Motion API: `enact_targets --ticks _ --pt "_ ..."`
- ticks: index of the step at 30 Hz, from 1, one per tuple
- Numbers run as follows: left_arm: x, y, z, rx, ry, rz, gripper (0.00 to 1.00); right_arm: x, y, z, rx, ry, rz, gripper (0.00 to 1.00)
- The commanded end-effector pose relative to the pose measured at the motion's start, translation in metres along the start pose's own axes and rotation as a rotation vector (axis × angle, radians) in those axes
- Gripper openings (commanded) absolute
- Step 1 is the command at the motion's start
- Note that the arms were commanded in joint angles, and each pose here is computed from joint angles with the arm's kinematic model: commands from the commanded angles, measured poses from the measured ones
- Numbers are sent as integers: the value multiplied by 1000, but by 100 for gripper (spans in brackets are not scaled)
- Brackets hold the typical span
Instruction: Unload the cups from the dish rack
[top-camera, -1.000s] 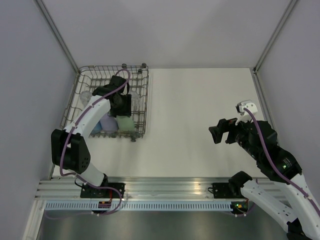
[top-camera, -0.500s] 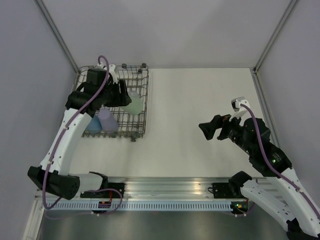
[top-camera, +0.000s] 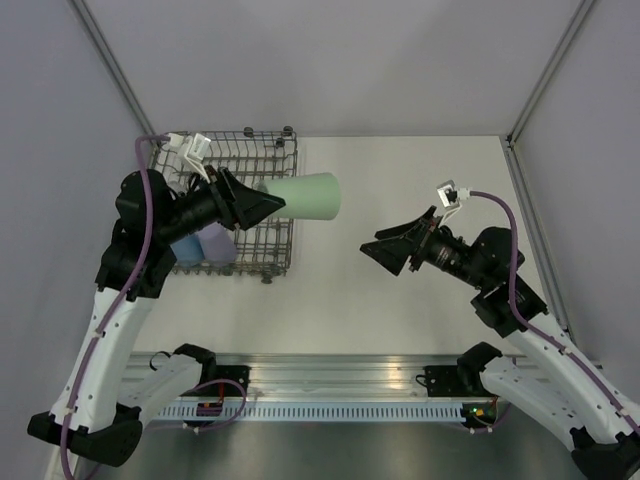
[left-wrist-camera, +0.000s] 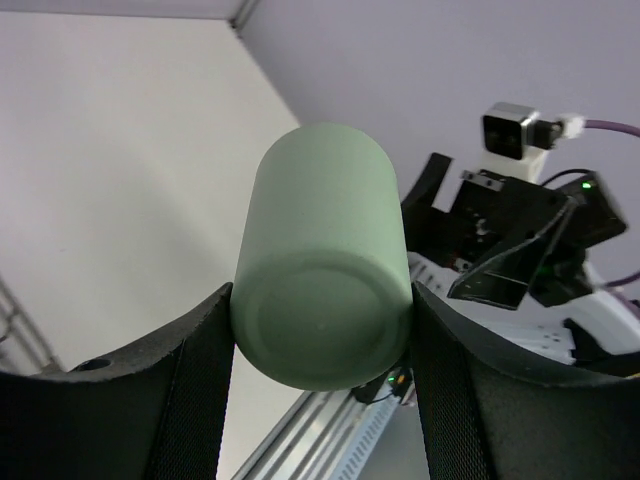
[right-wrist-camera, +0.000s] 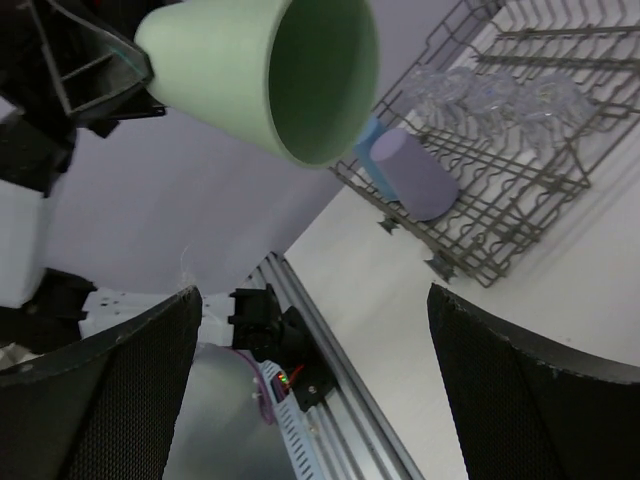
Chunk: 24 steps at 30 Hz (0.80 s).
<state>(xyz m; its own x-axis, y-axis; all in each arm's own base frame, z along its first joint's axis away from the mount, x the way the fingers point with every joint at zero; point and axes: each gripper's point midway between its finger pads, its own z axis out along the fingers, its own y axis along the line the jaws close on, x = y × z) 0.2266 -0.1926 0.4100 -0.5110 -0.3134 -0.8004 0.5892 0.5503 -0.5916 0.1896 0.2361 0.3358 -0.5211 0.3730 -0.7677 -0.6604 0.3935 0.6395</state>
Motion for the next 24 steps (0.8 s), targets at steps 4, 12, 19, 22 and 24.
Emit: enact_targets --ticks 4,12,19,22,24 --pt "-4 -60 -5 358 -12 -88 2 -37 66 1 -290 -91 19 98" --pt "10 -68 -3 485 51 -190 2 -46 92 0 -414 -80 -23 82" --pt "21 -56 10 460 108 -227 2 -51 103 2 -459 -69 -86 72" --pt "26 -55 12 466 129 -230 2 -51 101 6 -458 -56 -102 66" --pt "28 -56 13 473 146 -234 2 -51 103 7 -476 -49 -111 54"
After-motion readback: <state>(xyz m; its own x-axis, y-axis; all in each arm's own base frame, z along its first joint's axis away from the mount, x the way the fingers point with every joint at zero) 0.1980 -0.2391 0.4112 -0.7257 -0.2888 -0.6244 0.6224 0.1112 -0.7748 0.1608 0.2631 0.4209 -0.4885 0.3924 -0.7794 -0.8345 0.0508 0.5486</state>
